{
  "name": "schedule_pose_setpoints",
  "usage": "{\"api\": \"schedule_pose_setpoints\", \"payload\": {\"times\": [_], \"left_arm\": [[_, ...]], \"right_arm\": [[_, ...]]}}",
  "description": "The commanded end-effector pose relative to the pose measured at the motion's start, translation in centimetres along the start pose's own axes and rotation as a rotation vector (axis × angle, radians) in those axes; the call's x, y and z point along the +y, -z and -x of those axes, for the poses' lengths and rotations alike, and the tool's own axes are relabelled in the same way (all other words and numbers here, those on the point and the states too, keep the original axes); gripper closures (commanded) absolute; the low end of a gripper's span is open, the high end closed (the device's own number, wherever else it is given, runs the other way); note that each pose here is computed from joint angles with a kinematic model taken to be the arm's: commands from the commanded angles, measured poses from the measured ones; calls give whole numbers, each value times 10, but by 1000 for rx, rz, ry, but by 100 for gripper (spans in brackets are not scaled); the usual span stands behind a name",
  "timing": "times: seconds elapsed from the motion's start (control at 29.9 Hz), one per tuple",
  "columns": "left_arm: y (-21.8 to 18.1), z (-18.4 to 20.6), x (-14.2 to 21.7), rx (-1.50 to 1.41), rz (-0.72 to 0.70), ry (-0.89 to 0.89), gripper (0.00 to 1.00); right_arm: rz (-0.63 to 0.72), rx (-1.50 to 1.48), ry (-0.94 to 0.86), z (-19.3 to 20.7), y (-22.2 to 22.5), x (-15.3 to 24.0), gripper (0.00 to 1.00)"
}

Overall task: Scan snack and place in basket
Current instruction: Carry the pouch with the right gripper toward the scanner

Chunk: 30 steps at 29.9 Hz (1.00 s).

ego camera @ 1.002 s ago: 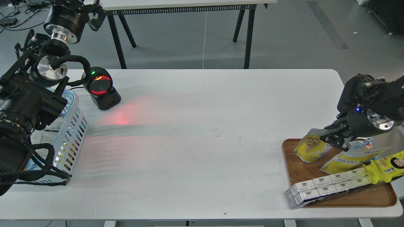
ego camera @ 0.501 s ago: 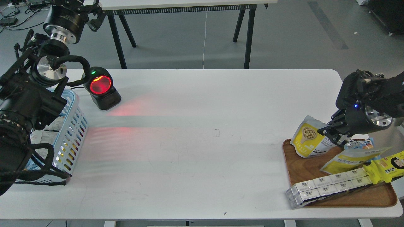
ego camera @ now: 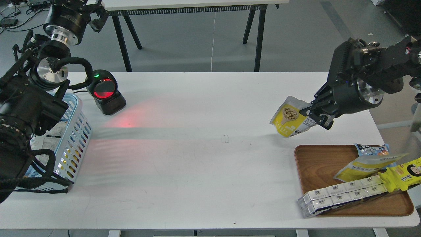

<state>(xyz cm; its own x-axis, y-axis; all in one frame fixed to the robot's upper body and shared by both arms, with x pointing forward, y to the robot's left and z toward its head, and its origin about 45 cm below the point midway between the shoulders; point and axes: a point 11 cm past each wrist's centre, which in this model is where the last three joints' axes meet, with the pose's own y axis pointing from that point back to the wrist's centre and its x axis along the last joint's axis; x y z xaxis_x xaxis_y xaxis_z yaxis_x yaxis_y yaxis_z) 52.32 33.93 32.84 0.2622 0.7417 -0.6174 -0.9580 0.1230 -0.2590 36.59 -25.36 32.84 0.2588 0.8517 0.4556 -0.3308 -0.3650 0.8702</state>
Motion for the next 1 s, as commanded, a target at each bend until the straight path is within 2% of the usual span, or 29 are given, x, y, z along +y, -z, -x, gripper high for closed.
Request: {"api": "schedule_pose_setpoints", "payload": {"times": [0.0,0.3,0.97], "left_arm": [[0,0,0,-1,-3,1,0],[1,0,0,-1,-2,0,0],[2,0,1,1,-4,0,0]], "right_arm": [[-15,31,-64,-33,7,-9,100],[-85,114,-185,-99,29,-40,100],[-165,289,-180,-160,71,-93,100]]}}
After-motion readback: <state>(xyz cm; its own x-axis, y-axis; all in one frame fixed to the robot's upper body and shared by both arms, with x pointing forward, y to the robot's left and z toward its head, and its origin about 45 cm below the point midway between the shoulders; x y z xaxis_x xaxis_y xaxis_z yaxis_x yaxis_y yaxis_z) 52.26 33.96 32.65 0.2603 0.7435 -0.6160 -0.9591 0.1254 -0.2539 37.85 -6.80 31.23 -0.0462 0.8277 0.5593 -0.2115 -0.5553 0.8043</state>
